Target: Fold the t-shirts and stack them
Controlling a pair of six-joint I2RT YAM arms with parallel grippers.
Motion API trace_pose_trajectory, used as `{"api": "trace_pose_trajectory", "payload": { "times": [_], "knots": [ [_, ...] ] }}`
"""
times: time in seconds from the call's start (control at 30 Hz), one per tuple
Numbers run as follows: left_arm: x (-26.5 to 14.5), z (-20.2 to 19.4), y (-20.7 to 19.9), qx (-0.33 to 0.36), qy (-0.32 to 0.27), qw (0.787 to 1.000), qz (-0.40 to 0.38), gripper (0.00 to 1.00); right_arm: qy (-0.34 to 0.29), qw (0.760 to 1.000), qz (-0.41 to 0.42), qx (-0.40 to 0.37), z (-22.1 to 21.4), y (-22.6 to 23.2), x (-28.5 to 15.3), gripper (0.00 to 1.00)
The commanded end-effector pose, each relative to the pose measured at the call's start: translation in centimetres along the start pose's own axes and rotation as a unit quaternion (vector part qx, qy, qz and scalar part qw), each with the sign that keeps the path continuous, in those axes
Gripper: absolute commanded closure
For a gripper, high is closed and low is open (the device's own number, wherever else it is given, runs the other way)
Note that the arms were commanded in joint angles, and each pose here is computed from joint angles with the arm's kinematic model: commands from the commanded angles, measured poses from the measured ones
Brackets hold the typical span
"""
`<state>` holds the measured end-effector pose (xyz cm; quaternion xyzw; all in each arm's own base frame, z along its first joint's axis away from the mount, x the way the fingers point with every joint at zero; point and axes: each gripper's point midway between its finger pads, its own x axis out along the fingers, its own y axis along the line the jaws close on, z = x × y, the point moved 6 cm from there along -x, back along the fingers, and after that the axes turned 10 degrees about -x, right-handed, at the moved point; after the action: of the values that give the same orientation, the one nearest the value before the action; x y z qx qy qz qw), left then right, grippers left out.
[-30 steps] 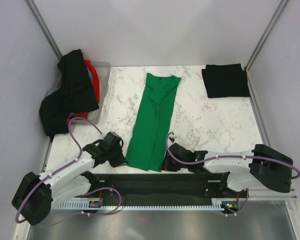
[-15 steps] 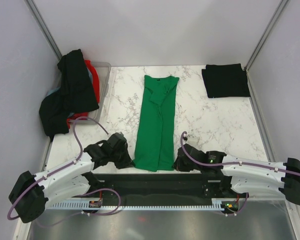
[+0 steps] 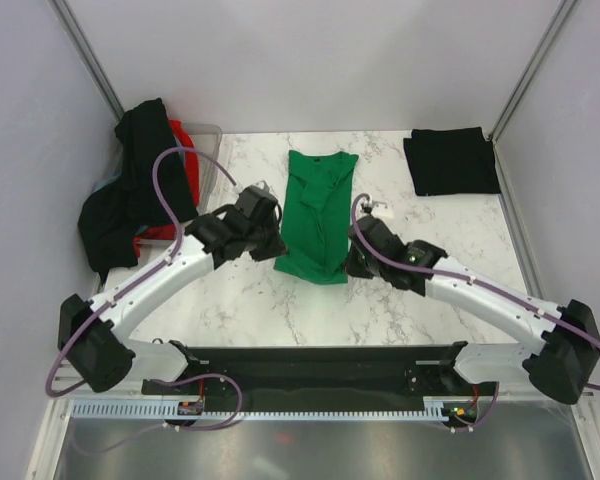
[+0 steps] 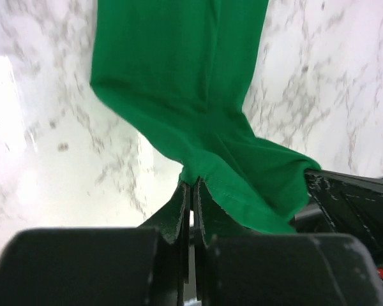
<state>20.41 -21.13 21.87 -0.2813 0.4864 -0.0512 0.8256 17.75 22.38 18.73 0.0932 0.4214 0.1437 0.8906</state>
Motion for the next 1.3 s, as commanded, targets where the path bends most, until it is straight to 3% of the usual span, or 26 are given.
{"api": "trace_pose_trajectory", "payload": {
  "times": [0.0, 0.37, 0.8, 0.9, 1.0, 1.03, 1.07, 1.1, 1.13, 1.17, 1.27],
  "knots": [
    [0.7, 3.8, -0.7, 0.045, -0.042, 0.998, 0.03, 0.98, -0.016, 0.999, -0.017, -0.043, 4.1, -0.4, 0.7, 1.0],
    [7.2, 12.1, -1.8, 0.033, -0.036, 0.997, 0.065, 0.98, 0.009, 0.997, -0.049, -0.05, 11.4, -3.1, 7.2, 1.0],
    [15.1, 14.4, -1.9, 0.033, 0.023, 0.996, 0.073, 0.98, 0.055, 0.997, -0.04, -0.047, 12.2, -4.8, 13.4, 1.0],
    [16.1, 15.0, -1.9, 0.036, 0.028, 0.996, 0.077, 0.96, 0.061, 0.996, -0.038, -0.046, 12.3, -4.9, 14.6, 1.0],
    [17.1, 16.7, -2.2, 0.032, 0.027, 0.996, 0.075, 0.85, 0.06, 0.997, -0.037, -0.042, 13.5, -5.3, 16.0, 1.0],
    [18.4, 16.8, -1.9, 0.03, 0.041, 0.996, 0.073, 0.78, 0.068, 0.996, -0.045, -0.035, 13.6, -6.1, 17.1, 0.96],
    [18.7, 17.7, -1.7, 0.026, 0.042, 0.996, 0.069, 0.67, 0.056, 0.997, -0.043, -0.033, 15.3, -6.0, 17.1, 0.64],
    [17.6, 19.3, -3.0, 0.025, 0.033, 0.998, 0.054, 0.57, 0.059, 0.997, -0.036, -0.03, 15.9, -6.1, 17.5, 0.42],
    [17.8, 19.9, -3.0, 0.02, 0.043, 0.998, 0.049, 0.45, 0.071, 0.996, -0.047, -0.022, 16.2, -7.3, 18.8, 0.27],
    [18.7, 20.4, -2.1, 0.007, 0.056, 0.997, 0.061, 0.41, 0.061, 0.997, -0.037, -0.021, 18.2, -7.0, 18.4, 0.18],
    [15.3, 22.2, -3.3, 0.003, 0.038, 0.998, 0.047, 0.37, 0.061, 0.997, -0.038, -0.023, 19.9, -7.6, 17.9, 0.15]
  ]
}}
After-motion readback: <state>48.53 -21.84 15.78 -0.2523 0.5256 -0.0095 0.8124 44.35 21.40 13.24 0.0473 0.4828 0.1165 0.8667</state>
